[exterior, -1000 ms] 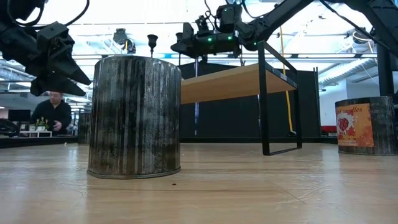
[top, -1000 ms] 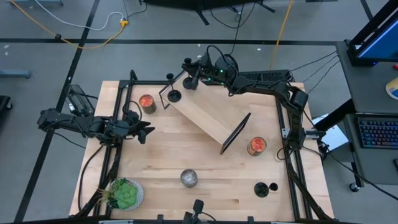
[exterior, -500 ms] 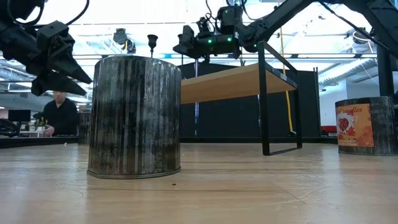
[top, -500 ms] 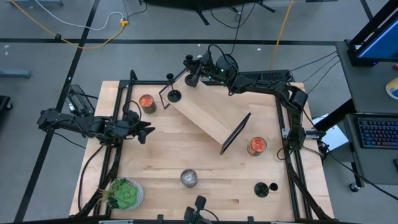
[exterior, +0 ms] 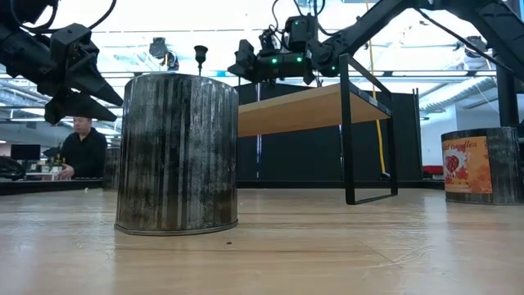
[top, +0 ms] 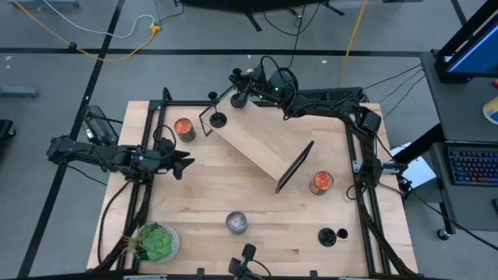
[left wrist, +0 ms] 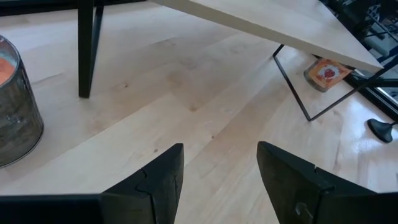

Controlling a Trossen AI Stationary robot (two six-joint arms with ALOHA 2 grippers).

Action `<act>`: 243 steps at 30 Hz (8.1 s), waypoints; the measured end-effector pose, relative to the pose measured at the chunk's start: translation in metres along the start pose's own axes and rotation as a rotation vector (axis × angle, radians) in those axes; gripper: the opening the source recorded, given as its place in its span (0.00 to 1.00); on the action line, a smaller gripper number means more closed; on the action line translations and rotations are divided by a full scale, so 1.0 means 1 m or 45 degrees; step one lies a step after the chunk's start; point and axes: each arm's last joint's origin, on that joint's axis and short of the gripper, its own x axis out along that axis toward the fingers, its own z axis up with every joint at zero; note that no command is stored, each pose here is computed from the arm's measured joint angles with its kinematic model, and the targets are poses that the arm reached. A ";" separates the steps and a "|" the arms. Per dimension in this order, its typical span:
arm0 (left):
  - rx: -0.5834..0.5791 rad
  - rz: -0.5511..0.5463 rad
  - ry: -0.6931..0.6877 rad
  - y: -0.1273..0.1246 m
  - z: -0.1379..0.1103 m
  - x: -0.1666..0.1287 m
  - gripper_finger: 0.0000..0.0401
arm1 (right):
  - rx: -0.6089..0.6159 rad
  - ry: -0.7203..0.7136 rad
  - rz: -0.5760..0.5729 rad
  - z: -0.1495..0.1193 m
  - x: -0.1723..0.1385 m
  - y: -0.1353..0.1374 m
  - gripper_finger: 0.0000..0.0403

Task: Pick & Place candle stick holders
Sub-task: Align the left black candle holder with the other black candle holder on the shelf, then put the black candle holder on the shelf

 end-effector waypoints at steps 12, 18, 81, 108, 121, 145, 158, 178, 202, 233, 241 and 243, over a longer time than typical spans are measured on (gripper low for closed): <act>0.004 0.003 -0.005 0.000 0.000 0.000 0.52 | -0.007 -0.018 0.036 0.001 0.000 0.003 0.08; 0.003 0.003 -0.005 0.000 0.000 0.000 0.52 | -0.008 -0.054 0.046 0.004 0.000 0.005 0.08; -0.011 -0.043 -0.003 -0.002 0.002 0.000 0.52 | -0.009 -0.058 0.060 -0.019 0.007 0.008 0.08; 0.000 -0.050 0.004 -0.003 0.001 0.000 0.52 | 0.029 0.004 0.111 -0.024 0.008 0.015 0.23; 0.003 -0.051 0.006 -0.003 0.001 0.000 0.52 | 0.029 0.015 0.116 -0.025 0.008 0.017 0.44; 0.016 -0.054 0.002 -0.003 0.002 0.000 0.52 | 0.007 -0.170 0.109 -0.011 0.007 0.017 0.58; 0.025 -0.053 0.001 -0.003 0.002 0.000 0.52 | -0.028 -0.246 0.082 0.018 -0.001 0.014 0.58; 0.010 -0.053 0.002 -0.003 0.002 0.000 0.52 | -0.198 -0.029 -0.021 0.124 -0.061 0.005 0.31; 0.380 -0.325 -0.060 -0.017 0.010 -0.002 0.52 | -0.028 0.646 0.345 0.200 -0.236 0.081 0.00; 0.383 -0.490 -0.335 -0.002 -0.023 0.023 0.52 | 0.524 1.882 0.414 0.157 -0.324 0.167 0.00; 0.386 -0.482 -0.337 -0.002 -0.023 0.024 0.52 | 0.547 2.172 0.297 0.146 -0.342 0.204 0.00; 0.387 -0.480 -0.334 -0.001 -0.024 0.024 0.52 | 0.580 2.222 0.224 0.144 -0.348 0.212 0.00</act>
